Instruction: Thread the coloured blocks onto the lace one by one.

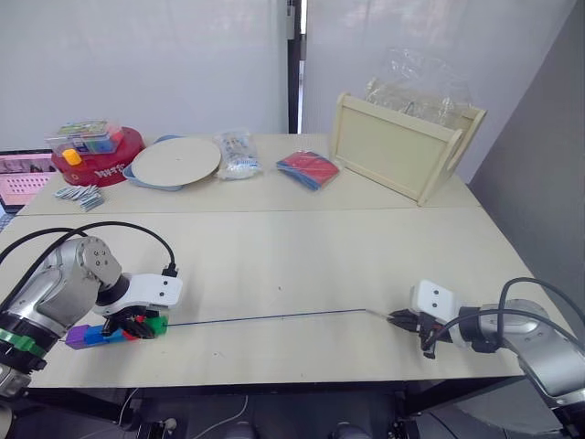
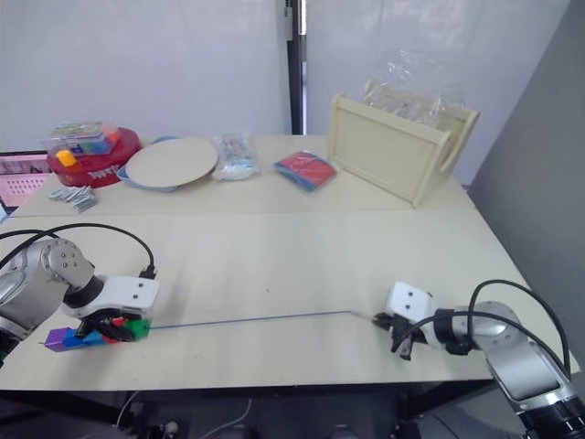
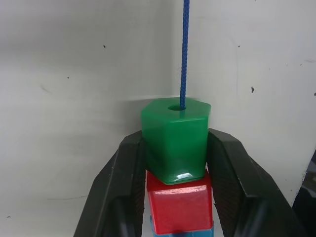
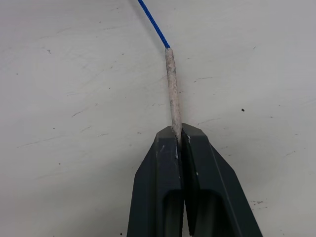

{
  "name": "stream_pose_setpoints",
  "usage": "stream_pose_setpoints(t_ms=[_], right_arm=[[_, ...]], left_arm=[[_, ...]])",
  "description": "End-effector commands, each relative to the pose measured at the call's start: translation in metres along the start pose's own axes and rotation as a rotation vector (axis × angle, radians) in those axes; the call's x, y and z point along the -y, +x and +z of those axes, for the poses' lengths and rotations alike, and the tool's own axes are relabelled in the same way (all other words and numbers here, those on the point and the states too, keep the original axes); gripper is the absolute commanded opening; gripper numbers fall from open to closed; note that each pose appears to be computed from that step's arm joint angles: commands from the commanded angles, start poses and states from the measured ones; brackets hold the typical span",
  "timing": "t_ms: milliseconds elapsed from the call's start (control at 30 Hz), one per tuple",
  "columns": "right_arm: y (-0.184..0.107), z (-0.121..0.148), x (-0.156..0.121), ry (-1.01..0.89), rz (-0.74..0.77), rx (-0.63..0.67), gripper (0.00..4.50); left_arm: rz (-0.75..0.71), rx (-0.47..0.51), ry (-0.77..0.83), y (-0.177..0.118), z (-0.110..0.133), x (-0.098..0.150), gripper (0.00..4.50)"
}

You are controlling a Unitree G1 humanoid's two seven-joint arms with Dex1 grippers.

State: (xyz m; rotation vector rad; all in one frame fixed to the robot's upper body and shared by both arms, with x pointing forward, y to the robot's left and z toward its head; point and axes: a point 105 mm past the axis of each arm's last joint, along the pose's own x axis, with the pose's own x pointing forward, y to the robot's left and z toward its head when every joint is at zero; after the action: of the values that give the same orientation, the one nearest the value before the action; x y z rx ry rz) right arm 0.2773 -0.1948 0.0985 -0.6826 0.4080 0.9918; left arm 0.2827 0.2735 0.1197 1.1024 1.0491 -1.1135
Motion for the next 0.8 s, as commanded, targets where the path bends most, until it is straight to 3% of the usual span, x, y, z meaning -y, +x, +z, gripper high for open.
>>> stream_pose_setpoints(t_ms=[33,200,300,467,500,533,700,733,800], right_arm=[[0.003,-0.006,-0.005,0.004,0.019,-0.040,0.00],[0.016,-0.012,-0.012,0.021,0.040,-0.065,0.00],[0.036,-0.026,-0.024,0.034,0.064,-0.120,0.00],[0.056,-0.040,-0.031,0.101,0.070,-0.131,0.00],[0.056,-0.041,-0.030,0.100,0.070,-0.132,0.00],[0.054,-0.042,-0.030,0.099,0.073,-0.133,0.00],[0.044,-0.033,-0.021,0.105,0.064,-0.088,1.64],[0.041,-0.030,-0.018,0.101,0.053,-0.077,1.96],[0.032,-0.020,-0.008,0.093,0.010,-0.030,2.63]], left_arm=[[0.013,-0.028,-0.043,0.004,-0.007,0.004,1.28],[0.008,0.007,-0.081,0.009,0.000,0.009,1.28],[-0.016,0.091,-0.141,0.011,0.012,0.016,1.28],[0.027,0.081,-0.127,0.010,0.005,0.020,1.28],[0.038,0.085,-0.127,0.008,0.005,0.019,2.31],[0.041,0.085,-0.126,0.006,0.004,0.019,2.61],[0.123,0.099,-0.109,-0.013,-0.001,0.009,4.28],[0.145,0.112,-0.111,-0.018,-0.001,0.006,4.50],[0.188,0.154,-0.115,-0.033,-0.001,0.002,4.50]])
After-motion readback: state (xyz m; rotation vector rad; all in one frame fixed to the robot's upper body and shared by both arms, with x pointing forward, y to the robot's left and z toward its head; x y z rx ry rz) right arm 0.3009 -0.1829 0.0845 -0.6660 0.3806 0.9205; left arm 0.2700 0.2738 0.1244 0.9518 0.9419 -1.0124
